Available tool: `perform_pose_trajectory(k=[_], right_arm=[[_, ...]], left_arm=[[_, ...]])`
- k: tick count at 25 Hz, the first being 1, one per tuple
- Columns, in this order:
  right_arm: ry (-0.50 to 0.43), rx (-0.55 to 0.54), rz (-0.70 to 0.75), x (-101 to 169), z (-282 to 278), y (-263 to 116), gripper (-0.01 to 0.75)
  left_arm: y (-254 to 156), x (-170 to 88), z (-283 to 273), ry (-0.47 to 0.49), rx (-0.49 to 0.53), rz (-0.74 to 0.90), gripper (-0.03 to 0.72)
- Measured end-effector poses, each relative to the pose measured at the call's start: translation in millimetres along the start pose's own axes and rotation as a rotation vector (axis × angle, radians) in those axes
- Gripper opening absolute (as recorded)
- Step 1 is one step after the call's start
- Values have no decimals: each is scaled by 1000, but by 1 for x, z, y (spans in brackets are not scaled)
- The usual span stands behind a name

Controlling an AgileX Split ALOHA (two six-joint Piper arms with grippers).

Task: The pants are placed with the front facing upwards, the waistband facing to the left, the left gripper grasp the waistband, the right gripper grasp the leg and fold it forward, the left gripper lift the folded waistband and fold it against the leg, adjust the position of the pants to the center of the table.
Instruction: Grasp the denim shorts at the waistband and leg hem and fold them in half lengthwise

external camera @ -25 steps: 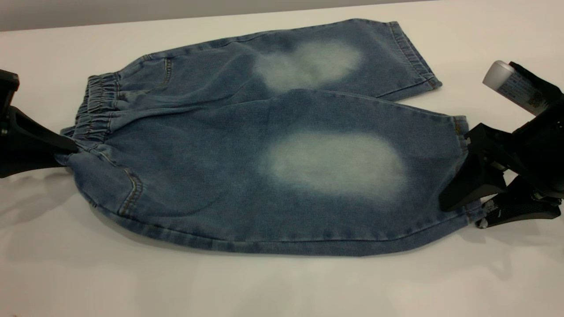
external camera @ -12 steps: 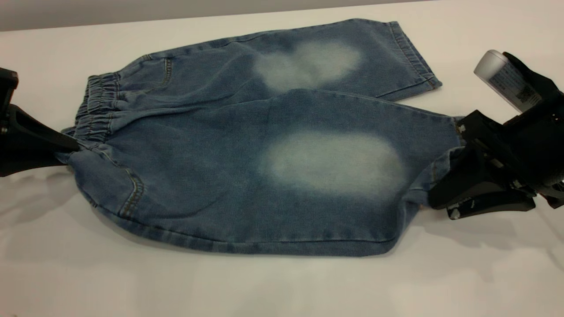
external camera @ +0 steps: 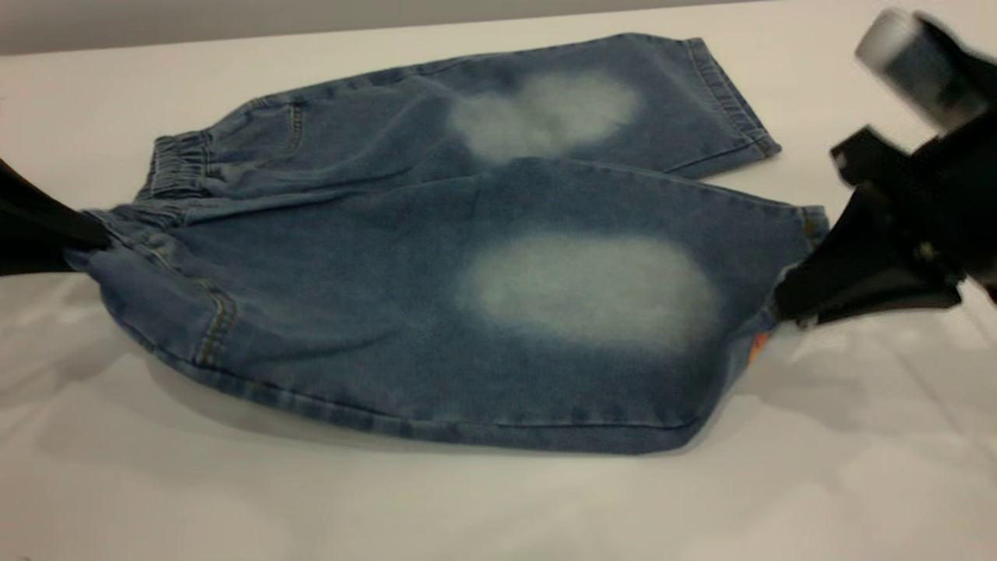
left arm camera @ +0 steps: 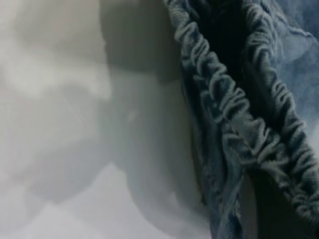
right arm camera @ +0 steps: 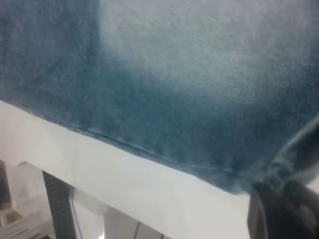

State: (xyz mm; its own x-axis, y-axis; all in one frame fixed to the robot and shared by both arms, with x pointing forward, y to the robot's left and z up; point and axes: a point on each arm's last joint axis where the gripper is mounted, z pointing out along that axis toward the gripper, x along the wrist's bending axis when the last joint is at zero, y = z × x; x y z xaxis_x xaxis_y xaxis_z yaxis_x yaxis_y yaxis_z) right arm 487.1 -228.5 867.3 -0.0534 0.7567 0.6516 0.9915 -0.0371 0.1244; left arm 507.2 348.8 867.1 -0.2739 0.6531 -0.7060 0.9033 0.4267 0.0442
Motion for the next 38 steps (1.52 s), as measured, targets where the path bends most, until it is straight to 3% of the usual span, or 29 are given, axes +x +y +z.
perform_pose_trajectory(k=[15,23,27,33,38], right_arm=[[-135,45,-54,37,-60,-19,11],[-235,-14,-39,24,-56,-12,33],[-259,33,1,10,-41,-11,114],[-248,170,90,-13,-12,-17,360],[-207,213,120,-24,5,-21,418]], left_arm=[[-50,-15,-33,155,122,-37,117],[-48,-15,-34,176,84,-33,117],[-48,-15,-34,176,83,-33,117],[-48,-15,-34,176,82,-28,117],[-47,-15,-34,174,78,-34,117]])
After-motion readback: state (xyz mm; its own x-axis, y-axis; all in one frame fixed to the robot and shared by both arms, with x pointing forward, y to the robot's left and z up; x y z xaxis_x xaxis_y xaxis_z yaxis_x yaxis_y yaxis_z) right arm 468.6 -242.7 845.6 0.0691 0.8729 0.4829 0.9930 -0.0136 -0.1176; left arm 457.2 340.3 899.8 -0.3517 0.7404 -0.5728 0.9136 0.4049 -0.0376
